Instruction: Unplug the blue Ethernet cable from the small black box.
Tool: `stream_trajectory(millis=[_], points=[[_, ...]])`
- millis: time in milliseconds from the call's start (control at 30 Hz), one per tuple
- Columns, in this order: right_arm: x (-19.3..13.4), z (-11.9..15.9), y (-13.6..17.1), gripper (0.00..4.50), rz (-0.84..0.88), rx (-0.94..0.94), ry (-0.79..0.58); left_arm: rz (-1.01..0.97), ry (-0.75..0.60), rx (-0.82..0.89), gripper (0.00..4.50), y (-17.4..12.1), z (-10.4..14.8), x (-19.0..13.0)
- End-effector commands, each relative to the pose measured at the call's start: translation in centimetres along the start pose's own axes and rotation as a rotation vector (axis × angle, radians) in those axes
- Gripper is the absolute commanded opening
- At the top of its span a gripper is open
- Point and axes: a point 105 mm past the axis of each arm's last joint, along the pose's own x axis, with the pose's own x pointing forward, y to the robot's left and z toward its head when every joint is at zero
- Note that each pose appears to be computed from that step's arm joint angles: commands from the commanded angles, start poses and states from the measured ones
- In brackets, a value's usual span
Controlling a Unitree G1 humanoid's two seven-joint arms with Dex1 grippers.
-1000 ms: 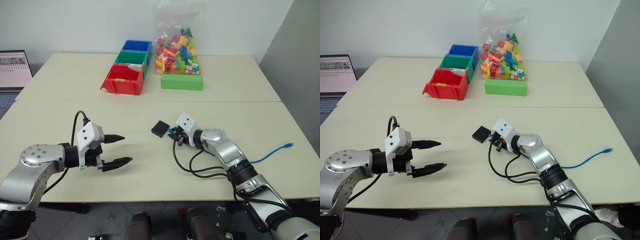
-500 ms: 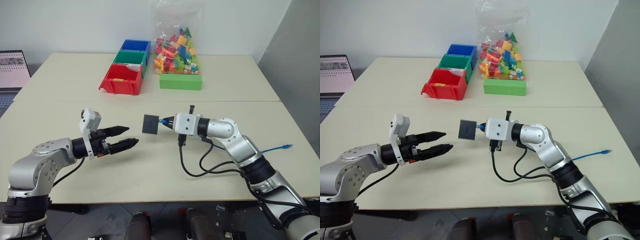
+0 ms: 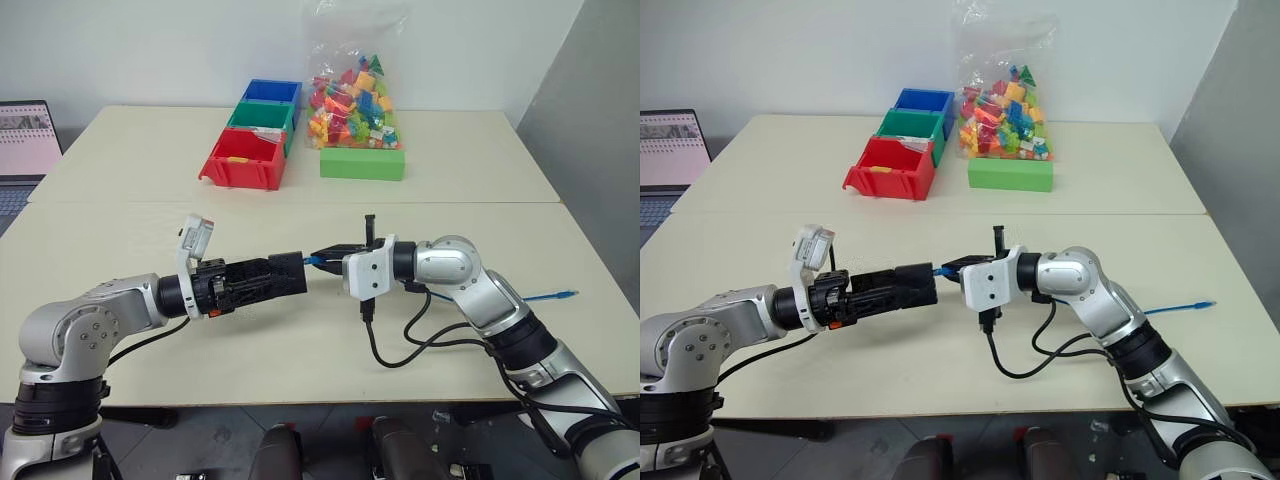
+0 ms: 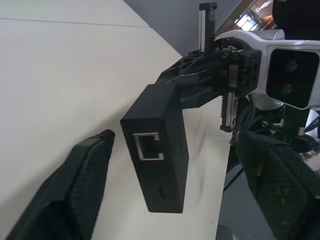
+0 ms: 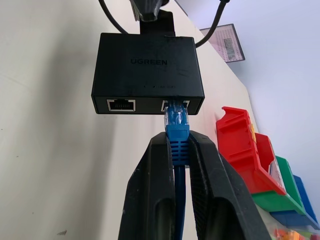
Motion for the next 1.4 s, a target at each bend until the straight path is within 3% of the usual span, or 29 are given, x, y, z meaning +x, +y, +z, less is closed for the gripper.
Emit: stream_trajectory(millis=[33,167,400,533,567,700,867,967,1100,1267,1400], points=[[-0.5,1.4,-1.9,0.13,-0.060,-0.070,-0.033,-0.025,-0.039,0.020,3.26,-0.8,1.1,-0.2],[-0.5,1.5,-2.1,0.13,-0.069,-0.074,-0.038,-0.032,-0.041,0.010,2.22,-0.9,1.1,-0.2],[-0.5,2.2,-2.6,0.13,-0.102,-0.103,-0.066,-0.037,-0.034,-0.003,0.84,-1.0,0.7,-0.2],[-0.4,2.6,-2.6,0.13,-0.108,-0.140,-0.083,-0.037,-0.033,-0.005,0.80,-0.9,0.7,-0.2],[-0.4,2.7,-2.6,0.83,-0.106,-0.147,-0.086,-0.037,-0.031,-0.006,0.80,-0.9,0.6,-0.2],[-0.7,3.0,-2.0,1.56,-0.060,-0.150,-0.094,-0.048,-0.015,-0.004,0.80,-1.1,0.5,-0.2],[-2.3,4.3,-1.0,2.75,0.047,0.005,-0.151,-0.089,0.044,0.046,0.80,-1.4,0.1,-0.2],[-3.2,4.7,-0.9,2.80,0.065,0.195,-0.176,-0.124,0.096,0.098,0.80,-1.7,-0.1,-0.3],[-4.2,5.0,-1.3,2.80,0.083,0.597,-0.239,-0.171,0.120,0.172,0.80,-2.0,0.1,-0.5],[-4.3,3.7,-0.7,2.80,0.089,0.936,-0.254,-0.231,0.091,0.225,0.80,-2.6,0.9,-0.3],[-3.9,3.8,-0.1,2.80,0.103,1.094,-0.292,-0.257,0.064,0.248,0.80,-2.9,1.2,-0.3]])
